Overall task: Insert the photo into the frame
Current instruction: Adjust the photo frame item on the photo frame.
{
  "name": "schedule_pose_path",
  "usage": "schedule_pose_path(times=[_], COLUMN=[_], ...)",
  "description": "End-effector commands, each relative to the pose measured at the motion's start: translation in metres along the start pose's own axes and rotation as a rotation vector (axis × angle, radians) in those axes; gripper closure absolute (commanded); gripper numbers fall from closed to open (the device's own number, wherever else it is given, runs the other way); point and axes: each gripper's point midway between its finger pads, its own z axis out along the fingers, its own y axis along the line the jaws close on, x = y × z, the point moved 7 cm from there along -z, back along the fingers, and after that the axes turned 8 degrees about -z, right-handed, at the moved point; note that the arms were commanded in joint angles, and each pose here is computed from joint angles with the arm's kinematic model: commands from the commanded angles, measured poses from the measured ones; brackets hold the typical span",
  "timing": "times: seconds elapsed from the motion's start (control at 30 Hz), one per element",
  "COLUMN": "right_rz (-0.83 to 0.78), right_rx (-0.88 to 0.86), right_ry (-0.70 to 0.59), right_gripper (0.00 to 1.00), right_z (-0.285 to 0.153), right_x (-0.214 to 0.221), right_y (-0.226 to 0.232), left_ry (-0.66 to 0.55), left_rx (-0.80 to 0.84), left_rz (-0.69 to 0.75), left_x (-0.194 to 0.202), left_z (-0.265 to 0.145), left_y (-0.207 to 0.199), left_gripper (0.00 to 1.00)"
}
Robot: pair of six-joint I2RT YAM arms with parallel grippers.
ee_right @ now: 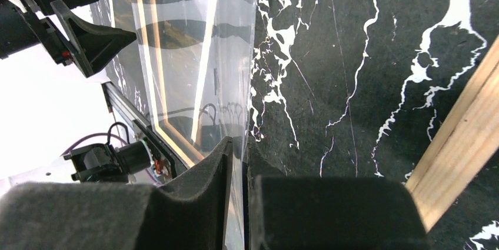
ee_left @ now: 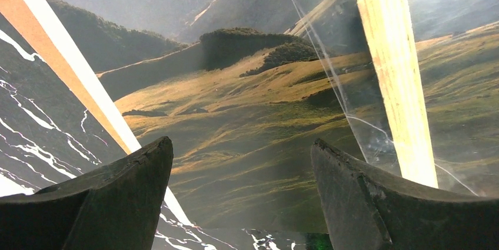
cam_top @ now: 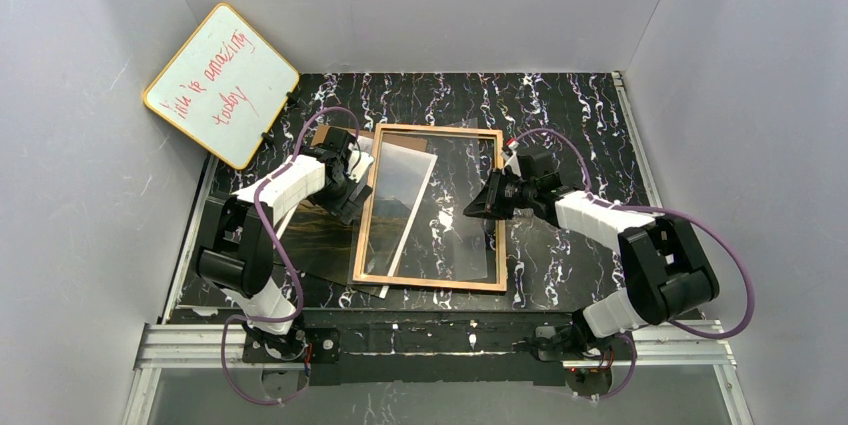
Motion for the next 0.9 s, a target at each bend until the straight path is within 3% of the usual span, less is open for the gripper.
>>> schedule_pose_path(times=[0.0, 0.27, 0.87], right_rz=[-0.068, -0.013, 0.045], right_rx=[0.034, 0.057, 0.042], right_ry=[-0.081, -0.082, -0.085], right_gripper=[0.82, 0.99, 0.99], right_z=[-0.009, -0.011, -0.012], right_x=[-0.012, -0.012, -0.013], right_y=[0.003, -0.008, -0.021], left_ry=[-0.01, -0.007, -0.005], left_rx=[-0.018, -0.031, -0.028], left_rz=[0.002, -0.001, -0.005], left_x=[-0.003, -0.004, -0.006], left_z=[-0.009, -0.009, -0.007], left_y=[0.002, 0.004, 0.003], left_gripper=[0.15, 0.14, 0.13])
